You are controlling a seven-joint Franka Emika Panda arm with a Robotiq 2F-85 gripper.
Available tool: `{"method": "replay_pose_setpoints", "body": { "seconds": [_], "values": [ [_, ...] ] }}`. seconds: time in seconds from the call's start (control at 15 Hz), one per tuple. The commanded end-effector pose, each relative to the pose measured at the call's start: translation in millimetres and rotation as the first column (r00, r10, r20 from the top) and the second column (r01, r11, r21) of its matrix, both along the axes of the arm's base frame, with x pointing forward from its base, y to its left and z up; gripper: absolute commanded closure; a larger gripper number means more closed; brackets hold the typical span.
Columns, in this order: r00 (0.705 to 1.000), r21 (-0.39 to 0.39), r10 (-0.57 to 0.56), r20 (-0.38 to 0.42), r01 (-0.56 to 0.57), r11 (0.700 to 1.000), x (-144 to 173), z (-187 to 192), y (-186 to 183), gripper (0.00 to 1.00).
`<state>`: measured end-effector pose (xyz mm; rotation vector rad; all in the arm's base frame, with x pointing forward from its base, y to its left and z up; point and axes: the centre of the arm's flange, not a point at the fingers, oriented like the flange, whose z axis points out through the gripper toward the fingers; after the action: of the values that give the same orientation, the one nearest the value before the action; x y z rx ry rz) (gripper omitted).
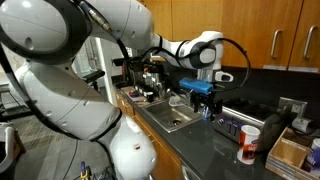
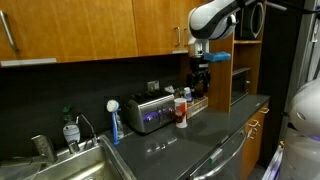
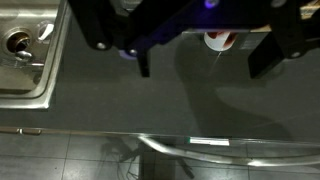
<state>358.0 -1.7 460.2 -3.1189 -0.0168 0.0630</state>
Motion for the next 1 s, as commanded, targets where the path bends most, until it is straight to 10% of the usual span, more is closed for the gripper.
{"method": "replay_pose_setpoints", "body": {
  "seconds": [0.0, 0.93],
  "values": [
    [1.000, 0.000, 0.000, 0.000, 0.000, 1.000, 0, 0, 0, 0.00],
    [0.997, 0.003, 0.032, -0.069, -0.032, 0.999, 8, -36, 13, 0.00]
  ]
}}
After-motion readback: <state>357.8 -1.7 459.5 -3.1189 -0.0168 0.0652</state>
